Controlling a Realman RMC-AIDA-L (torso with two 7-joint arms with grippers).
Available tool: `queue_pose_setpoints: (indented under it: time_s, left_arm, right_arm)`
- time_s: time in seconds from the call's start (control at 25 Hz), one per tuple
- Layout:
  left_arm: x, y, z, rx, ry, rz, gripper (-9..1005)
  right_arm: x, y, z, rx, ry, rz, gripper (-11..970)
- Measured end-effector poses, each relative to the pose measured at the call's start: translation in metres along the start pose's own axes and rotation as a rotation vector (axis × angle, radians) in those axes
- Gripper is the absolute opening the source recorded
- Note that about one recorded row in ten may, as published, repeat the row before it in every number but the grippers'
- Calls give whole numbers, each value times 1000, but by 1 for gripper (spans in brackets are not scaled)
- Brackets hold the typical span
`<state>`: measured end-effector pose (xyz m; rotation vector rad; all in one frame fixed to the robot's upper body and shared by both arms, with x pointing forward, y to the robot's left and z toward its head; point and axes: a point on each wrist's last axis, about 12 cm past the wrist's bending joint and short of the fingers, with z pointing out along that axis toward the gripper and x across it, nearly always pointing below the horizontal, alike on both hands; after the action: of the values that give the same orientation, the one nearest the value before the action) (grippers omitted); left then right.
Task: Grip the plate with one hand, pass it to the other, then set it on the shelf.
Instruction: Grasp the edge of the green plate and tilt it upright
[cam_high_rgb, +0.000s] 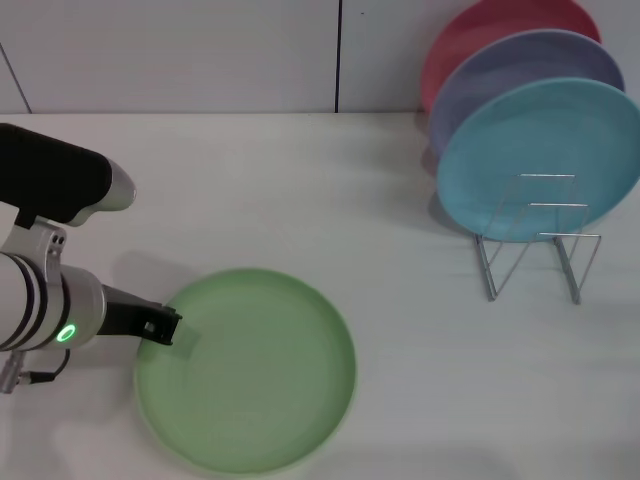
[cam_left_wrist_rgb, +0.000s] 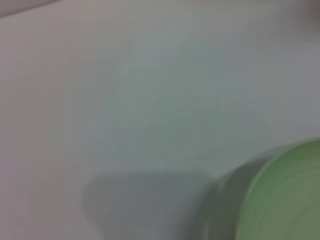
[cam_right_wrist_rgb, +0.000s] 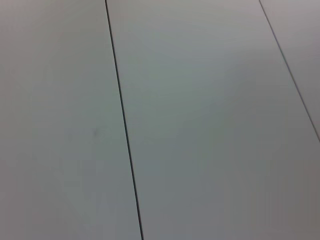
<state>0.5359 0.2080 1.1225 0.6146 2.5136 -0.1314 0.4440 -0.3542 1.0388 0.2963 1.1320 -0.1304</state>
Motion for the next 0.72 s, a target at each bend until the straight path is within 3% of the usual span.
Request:
queue_pose_setpoints:
  time_s: [0.72]
  left_arm:
    - [-26,-6,-29,-10,-138,71,32]
  right_arm:
    - [-5,5,1,-59,-41,40,741]
